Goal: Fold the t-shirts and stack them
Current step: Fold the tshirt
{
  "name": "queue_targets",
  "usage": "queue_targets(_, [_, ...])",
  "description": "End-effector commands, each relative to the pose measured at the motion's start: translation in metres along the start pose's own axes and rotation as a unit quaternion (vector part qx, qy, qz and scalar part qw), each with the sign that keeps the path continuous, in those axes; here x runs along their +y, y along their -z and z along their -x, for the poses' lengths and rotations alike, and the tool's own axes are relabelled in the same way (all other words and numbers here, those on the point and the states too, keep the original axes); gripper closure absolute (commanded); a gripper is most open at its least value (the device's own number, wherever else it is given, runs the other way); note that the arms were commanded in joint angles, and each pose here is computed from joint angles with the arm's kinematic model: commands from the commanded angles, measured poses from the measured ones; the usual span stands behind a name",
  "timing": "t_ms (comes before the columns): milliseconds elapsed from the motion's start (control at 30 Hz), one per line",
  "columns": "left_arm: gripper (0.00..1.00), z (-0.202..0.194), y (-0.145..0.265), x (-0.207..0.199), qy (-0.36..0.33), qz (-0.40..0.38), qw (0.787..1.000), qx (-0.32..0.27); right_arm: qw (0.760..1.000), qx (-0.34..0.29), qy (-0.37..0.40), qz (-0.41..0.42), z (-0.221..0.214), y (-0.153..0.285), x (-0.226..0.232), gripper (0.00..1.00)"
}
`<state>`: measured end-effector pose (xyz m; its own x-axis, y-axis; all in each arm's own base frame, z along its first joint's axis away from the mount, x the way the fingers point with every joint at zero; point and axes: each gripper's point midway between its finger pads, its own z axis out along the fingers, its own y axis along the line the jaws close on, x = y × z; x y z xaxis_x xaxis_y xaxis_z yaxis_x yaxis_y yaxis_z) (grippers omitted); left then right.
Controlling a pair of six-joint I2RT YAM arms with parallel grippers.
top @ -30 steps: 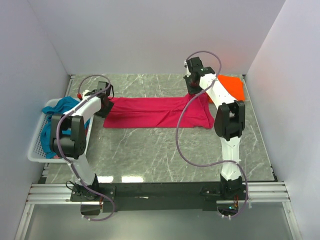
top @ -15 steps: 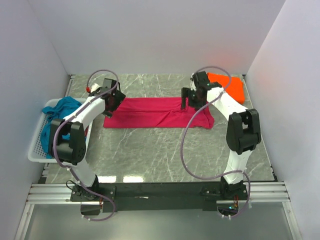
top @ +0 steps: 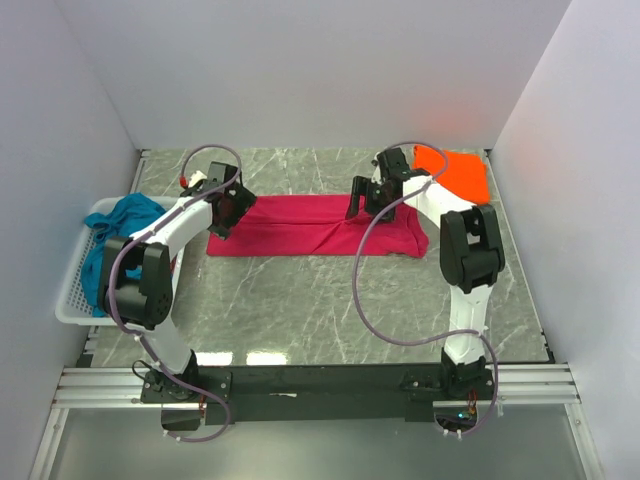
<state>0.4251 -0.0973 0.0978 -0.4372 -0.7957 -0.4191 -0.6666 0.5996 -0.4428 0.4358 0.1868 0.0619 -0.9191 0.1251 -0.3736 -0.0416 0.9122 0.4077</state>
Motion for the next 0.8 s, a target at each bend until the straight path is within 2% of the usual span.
queue_targets(0, [0.01,-0.002,0.0,-0.004,-0.01,-0.009,1.0,0.002,0.999,-0.019,-0.004,0.03,0.019,-0.003,0.018,0.13])
queue_targets(200, [0.01,0.001,0.003,0.001,-0.012,-0.002,1.0,-0.007,1.0,-0.012,-0.014,0.016,0.019,-0.018,0.016,0.13])
queue_targets(433, [0.01,0.004,0.003,0.006,-0.015,0.008,1.0,-0.013,0.998,-0.054,-0.043,0.011,0.042,-0.034,0.018,0.15])
queue_targets(633, [0.0,0.005,0.004,0.007,-0.016,0.009,1.0,-0.014,0.987,-0.144,-0.014,0.071,0.105,-0.028,0.064,0.15])
queue_targets(767, [0.0,0.009,0.007,0.007,-0.014,0.013,1.0,-0.02,0.982,-0.165,0.021,0.087,0.129,-0.02,0.092,0.15])
